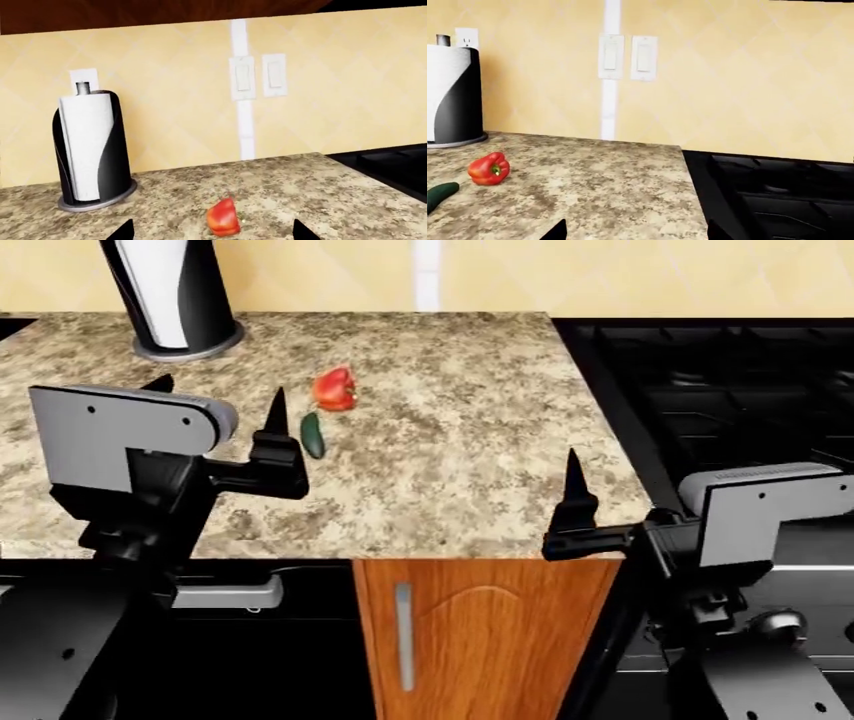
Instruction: Pick the pickle, bell pepper from the counter and place them in the cabinet. Then close the cabinet.
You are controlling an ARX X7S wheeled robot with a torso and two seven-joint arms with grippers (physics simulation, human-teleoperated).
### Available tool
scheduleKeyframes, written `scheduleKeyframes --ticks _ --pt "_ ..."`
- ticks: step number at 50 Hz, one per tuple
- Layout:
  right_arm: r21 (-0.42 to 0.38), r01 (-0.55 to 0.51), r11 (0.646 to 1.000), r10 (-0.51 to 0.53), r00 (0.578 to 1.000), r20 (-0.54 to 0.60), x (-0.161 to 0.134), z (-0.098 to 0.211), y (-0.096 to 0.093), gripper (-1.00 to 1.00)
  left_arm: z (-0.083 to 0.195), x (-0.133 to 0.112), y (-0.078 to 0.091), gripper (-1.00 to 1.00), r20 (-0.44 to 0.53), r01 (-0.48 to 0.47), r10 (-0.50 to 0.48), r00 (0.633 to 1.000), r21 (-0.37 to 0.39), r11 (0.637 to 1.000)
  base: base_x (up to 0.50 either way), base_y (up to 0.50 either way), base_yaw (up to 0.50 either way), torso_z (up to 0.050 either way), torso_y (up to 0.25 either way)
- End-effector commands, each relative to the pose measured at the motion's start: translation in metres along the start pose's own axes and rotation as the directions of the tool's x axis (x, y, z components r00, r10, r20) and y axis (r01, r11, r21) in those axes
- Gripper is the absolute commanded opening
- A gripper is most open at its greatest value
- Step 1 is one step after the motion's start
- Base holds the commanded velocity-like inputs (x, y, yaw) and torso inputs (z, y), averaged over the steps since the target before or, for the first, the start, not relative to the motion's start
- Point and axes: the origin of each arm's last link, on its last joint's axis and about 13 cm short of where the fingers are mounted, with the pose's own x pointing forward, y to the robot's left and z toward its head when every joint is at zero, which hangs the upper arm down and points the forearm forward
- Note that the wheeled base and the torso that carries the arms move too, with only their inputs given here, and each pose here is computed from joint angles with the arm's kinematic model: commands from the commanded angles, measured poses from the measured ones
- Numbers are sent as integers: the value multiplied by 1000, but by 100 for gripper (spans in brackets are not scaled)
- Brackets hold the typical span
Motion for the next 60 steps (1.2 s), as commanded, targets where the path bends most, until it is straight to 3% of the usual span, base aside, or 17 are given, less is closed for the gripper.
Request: scheduleKeyframes --ticks 1,8,23,31,46,50,60 --pt "-30 -47 998 49 997 55 4 38 -11 100 24 -2 11 100 -13 15 -15 1000 43 999 449 -137 0 0 0" --pt "-3 -80 997 80 996 41 9 67 -21 100 34 -3 19 100 -66 60 -56 996 62 996 451 -133 0 0 0" --pt "-32 -159 987 159 987 -10 15 101 -26 100 60 -4 30 100 -49 107 -104 993 67 992 459 -35 0 0 1" --pt "-27 -153 988 153 988 -6 15 105 -28 100 68 -7 30 100 -4 135 -135 991 26 991 410 90 0 50 0" --pt "-26 -168 985 168 986 -12 13 104 -30 100 67 -12 29 100 -21 174 -174 985 44 984 6 0 0 50 0" --pt "-57 -172 983 170 985 -36 13 103 -30 100 66 -12 30 100 -22 174 -173 985 45 984 0 0 0 50 0" --pt "-51 -168 985 166 985 -42 12 103 -31 100 65 -11 30 100 -26 174 -173 985 46 984 257 292 0 50 0"
